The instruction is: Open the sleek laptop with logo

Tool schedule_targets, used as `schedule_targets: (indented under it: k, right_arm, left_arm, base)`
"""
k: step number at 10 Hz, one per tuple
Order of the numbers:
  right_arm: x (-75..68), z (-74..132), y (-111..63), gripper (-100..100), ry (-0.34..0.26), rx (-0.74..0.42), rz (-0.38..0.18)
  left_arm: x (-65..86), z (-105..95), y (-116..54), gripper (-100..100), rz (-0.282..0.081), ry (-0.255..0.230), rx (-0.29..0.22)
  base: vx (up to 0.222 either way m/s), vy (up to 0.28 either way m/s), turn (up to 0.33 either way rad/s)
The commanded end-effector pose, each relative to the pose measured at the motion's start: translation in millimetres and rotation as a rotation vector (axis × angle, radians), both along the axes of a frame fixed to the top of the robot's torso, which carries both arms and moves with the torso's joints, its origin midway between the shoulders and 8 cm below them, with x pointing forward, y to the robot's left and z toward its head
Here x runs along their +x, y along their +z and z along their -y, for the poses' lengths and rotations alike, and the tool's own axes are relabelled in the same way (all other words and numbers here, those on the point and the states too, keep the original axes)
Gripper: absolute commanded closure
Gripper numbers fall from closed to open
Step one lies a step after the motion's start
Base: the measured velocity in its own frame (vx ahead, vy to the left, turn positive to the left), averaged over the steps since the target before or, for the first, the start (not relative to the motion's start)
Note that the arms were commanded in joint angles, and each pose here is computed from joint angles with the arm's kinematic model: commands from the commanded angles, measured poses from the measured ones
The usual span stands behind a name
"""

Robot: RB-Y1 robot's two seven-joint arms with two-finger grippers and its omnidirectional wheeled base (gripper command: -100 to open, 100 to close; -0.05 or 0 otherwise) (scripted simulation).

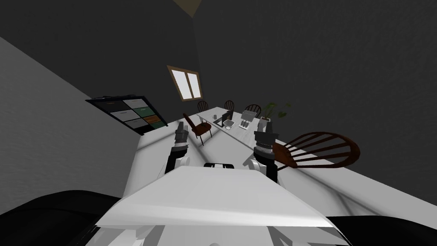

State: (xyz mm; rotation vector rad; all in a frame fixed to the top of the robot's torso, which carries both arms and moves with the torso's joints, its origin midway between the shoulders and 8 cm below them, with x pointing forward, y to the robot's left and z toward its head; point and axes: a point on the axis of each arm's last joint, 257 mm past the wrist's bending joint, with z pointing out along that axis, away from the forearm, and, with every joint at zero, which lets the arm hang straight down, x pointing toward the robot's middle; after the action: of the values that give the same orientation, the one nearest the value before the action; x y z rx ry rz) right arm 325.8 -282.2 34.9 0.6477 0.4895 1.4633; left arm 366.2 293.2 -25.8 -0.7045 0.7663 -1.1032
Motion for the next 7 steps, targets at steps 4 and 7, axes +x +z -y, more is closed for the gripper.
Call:
schedule_targets:
  k: [4,7]
  right_arm:
    - [0.1,0.0,-0.3,0,0.000,0.000,-0.001]
    - [0.1,0.0,-0.3,0,0.000,0.000,-0.001]
  left_arm:
    - [7.6,9.3,-2.0,-100,-0.035,-0.049,0.060]
    - [15.4,16.8,-4.4,-100,-0.069,-0.083,0.090]
  base:
    - [0.023,-0.001,-0.056]
    - [0.048,0.006,-0.112]
